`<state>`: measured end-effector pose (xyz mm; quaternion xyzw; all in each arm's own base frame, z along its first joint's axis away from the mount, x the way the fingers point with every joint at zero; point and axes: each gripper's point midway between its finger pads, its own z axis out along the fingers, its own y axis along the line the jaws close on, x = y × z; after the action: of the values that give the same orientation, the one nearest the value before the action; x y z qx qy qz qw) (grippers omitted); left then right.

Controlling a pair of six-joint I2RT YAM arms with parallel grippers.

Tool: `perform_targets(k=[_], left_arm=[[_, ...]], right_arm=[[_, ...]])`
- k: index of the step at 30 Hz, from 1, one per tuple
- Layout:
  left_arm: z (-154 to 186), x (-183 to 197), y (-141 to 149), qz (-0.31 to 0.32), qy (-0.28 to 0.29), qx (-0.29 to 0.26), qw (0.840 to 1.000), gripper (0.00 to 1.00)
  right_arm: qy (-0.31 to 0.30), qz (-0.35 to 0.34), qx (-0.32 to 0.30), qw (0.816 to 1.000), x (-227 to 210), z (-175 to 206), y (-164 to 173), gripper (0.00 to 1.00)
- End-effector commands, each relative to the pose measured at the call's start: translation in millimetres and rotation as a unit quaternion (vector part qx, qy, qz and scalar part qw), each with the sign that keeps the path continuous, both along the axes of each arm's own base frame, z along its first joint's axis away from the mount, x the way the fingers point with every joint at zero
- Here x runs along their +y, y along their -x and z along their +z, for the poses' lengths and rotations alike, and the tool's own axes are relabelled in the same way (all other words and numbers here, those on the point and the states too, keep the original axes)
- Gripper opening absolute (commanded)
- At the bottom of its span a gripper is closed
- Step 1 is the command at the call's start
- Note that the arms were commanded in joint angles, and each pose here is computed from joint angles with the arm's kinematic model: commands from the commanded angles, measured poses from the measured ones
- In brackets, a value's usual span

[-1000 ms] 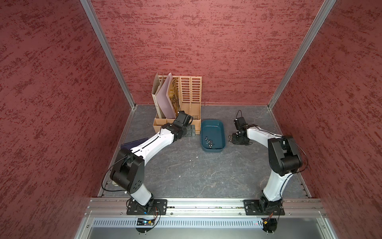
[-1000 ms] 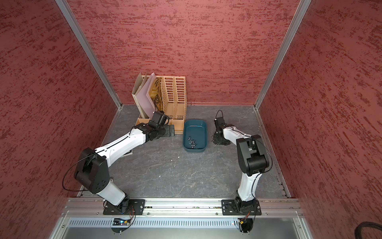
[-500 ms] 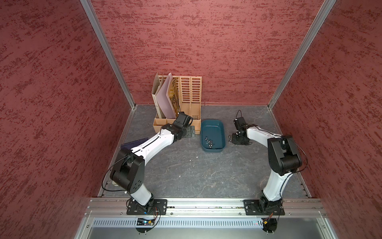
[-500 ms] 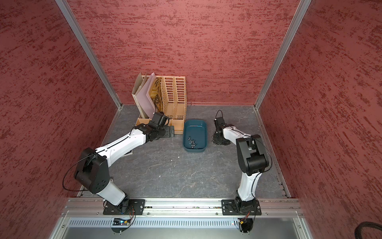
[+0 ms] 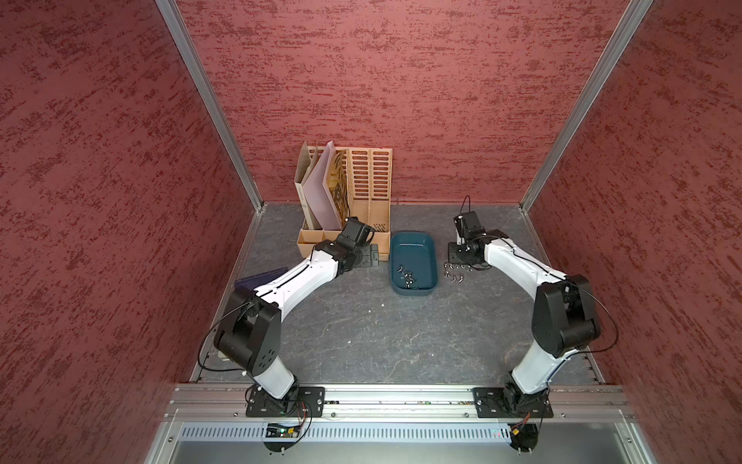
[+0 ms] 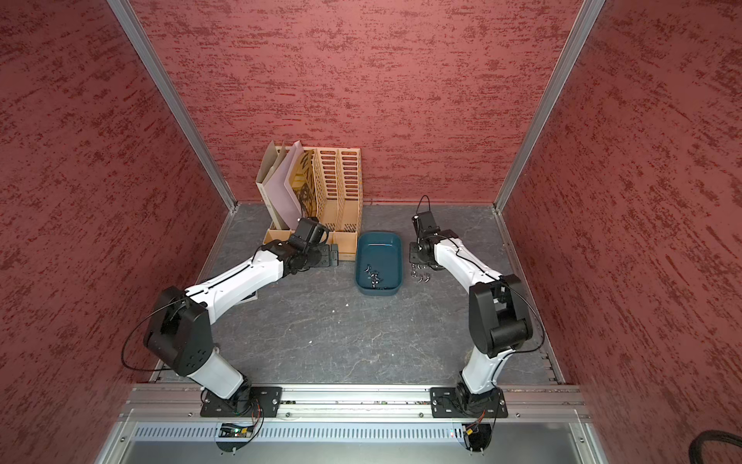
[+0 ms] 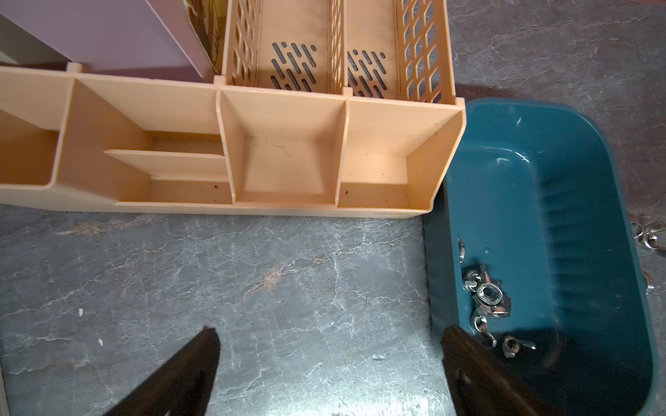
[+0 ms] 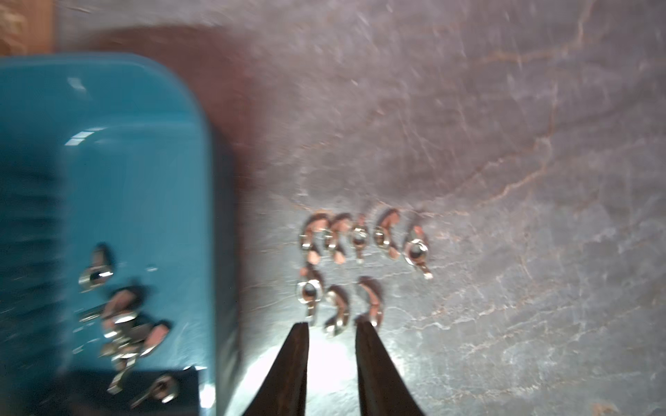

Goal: Take out the wing nut from the storage box
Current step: Place the wing nut at the center of the board, then pick up the wing nut from the storage box.

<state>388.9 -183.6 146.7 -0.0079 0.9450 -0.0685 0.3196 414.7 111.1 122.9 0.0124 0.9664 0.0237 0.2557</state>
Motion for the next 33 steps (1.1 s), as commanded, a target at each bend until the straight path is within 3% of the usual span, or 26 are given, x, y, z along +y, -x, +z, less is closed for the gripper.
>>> perform_targets(k=[1, 6, 13, 33], left_arm=[[4.1, 0.8, -0.3, 0.000, -0.003, -0.008, 1.000, 1.00], [3.9, -1.2, -1.4, -0.002, 0.000, -0.007, 1.000, 1.00], [7.5, 0.1, -1.4, -0.003, -0.004, -0.010, 1.000, 1.00], [5.6, 5.7, -0.2, 0.002, -0.005, -0.009, 1.000, 1.00]], right_arm=[[-0.009, 0.039, -0.028, 0.999, 28.6, 32.2, 2.9, 0.28], [-0.030, 0.102, -0.027, 0.994, 77.8, 32.4, 5.9, 0.29], [-0.028, 0.166, 0.019, 0.986, 130.7, -9.3, 12.3, 0.30], [-0.016, 0.181, 0.100, 0.978, 144.1, -74.5, 18.0, 0.32]])
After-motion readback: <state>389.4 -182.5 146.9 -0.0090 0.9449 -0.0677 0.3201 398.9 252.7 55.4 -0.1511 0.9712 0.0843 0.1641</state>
